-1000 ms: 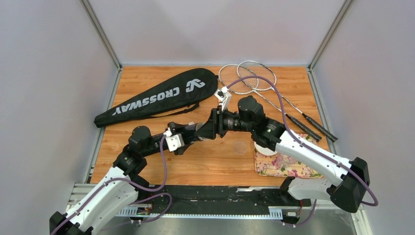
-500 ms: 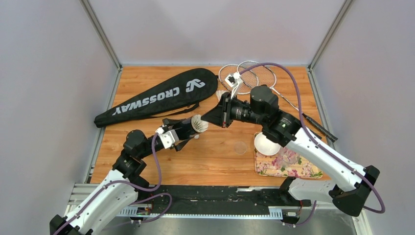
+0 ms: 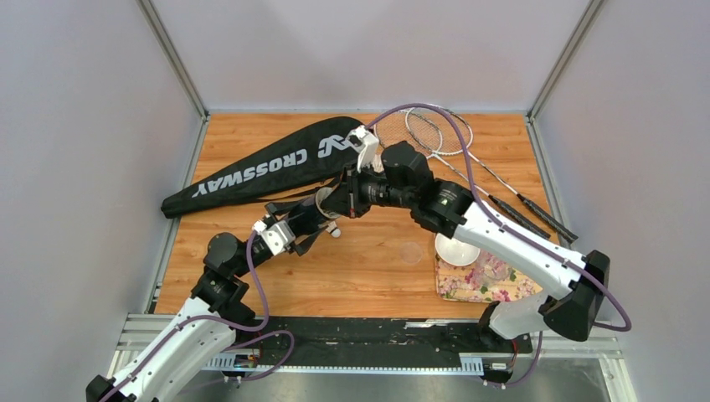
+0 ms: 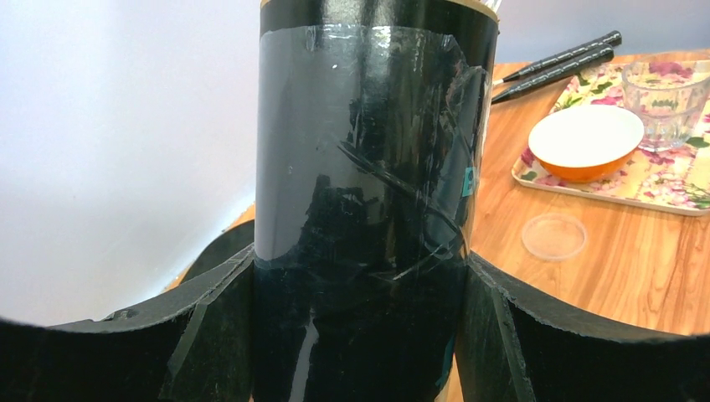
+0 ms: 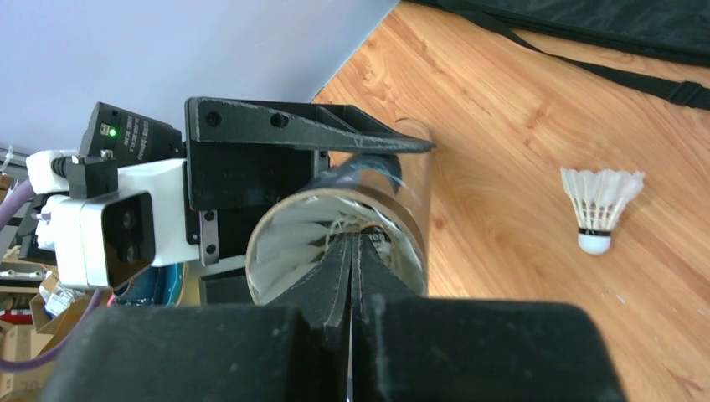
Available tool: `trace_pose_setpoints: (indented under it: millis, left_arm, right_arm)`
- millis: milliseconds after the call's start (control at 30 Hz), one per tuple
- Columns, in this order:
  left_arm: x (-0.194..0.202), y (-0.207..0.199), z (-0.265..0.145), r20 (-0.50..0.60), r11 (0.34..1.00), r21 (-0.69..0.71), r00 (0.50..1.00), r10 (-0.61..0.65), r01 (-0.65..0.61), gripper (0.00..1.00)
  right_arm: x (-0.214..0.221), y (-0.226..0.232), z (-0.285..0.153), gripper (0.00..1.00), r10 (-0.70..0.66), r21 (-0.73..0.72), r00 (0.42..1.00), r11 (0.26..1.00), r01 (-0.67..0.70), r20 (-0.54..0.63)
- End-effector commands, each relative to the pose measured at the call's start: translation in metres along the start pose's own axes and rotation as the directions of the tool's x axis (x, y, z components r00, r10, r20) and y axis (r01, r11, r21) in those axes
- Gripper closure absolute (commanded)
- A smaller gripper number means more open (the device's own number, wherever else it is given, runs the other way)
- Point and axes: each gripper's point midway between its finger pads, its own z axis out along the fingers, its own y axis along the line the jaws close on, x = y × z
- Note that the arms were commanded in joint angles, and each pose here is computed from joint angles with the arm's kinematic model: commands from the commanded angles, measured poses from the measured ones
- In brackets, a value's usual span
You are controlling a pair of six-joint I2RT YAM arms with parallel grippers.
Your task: Pack up the badminton gear
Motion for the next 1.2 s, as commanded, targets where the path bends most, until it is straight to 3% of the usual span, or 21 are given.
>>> trace_pose_setpoints:
  millis: [0,300,367,400,433,467,533,633,767,867,900,933,1000,1100,1133,1167]
  left_arm:
    - [-0.028,0.008,0.002,0.101,0.999,-0.033,0.995,-0.003,0.007,0.90]
    - [-0.028,0.004,0.001,0.102,1.000,-0.007,0.995,0.006,-0.006,0.91]
    - [-0.026,0.011,0.001,0.088,0.999,-0.048,0.996,0.002,0.003,0.92]
    - [-0.024,0.015,0.000,0.080,0.997,-0.071,0.997,-0.002,0.008,0.92]
    - [-0.022,0.019,-0.001,0.070,0.995,-0.098,0.998,-0.003,0.010,0.92]
    - [-0.020,0.030,-0.003,0.055,0.987,-0.159,0.998,-0.001,0.010,0.92]
    - [-0.015,0.041,-0.007,0.029,0.974,-0.227,1.000,-0.001,0.008,0.92]
    - [-0.011,0.052,-0.012,0.006,0.957,-0.290,1.000,0.005,-0.003,0.92]
    - [-0.013,0.055,-0.015,0.012,0.951,-0.310,1.000,0.014,-0.009,0.92]
    - [-0.016,0.059,-0.019,0.016,0.942,-0.334,1.000,0.027,-0.020,0.92]
    - [-0.016,0.061,-0.020,0.013,0.937,-0.348,0.999,0.031,-0.025,0.92]
    - [-0.016,0.064,-0.023,0.013,0.930,-0.366,0.999,0.033,-0.026,0.92]
    - [-0.016,0.075,-0.031,0.003,0.900,-0.435,0.999,0.032,-0.027,0.92]
    - [-0.018,0.091,-0.046,0.002,0.846,-0.533,0.999,0.034,-0.028,0.92]
    - [-0.020,0.095,-0.049,0.005,0.832,-0.554,0.999,0.036,-0.027,0.91]
    - [-0.022,0.099,-0.055,0.010,0.812,-0.584,0.999,0.041,-0.028,0.91]
  right_arm:
    - [-0.017,0.017,0.015,1.00,-0.047,-0.022,0.998,0.999,0.048,0.029]
    - [0.002,0.008,0.032,1.00,-0.082,0.036,0.987,0.996,0.087,-0.135]
    - [-0.017,0.010,0.009,0.98,-0.124,0.092,0.989,0.987,0.131,-0.078]
    - [-0.033,0.014,-0.003,0.92,-0.166,0.096,0.986,0.981,0.166,-0.009]
    - [-0.065,0.026,-0.043,0.72,-0.201,0.139,0.969,0.973,0.182,0.141]
    - [-0.057,0.011,-0.051,0.59,-0.208,0.185,0.964,0.967,0.177,0.167]
    - [-0.092,0.003,-0.083,0.34,-0.224,0.236,0.904,0.961,0.143,0.363]
    - [-0.103,-0.043,-0.110,0.24,-0.171,0.324,0.895,0.946,0.031,0.413]
    - [-0.093,-0.101,-0.092,0.21,-0.143,0.341,0.946,0.939,0.037,0.290]
    - [-0.081,-0.140,-0.064,0.21,-0.134,0.331,0.980,0.940,0.078,0.150]
    - [-0.058,-0.172,-0.044,0.21,-0.059,0.381,0.997,0.924,0.036,0.051]
    - [-0.072,-0.181,-0.041,0.23,-0.053,0.433,0.996,0.901,0.020,0.065]
    - [-0.063,-0.202,-0.024,0.26,0.105,0.489,0.992,0.863,-0.124,0.067]
    - [-0.048,-0.233,0.008,0.27,0.317,0.608,0.936,0.718,-0.340,0.150]
    - [-0.028,-0.242,0.030,0.25,0.362,0.645,0.922,0.674,-0.359,0.136]
    - [-0.039,-0.239,0.038,0.23,0.362,0.658,0.911,0.641,-0.396,0.196]
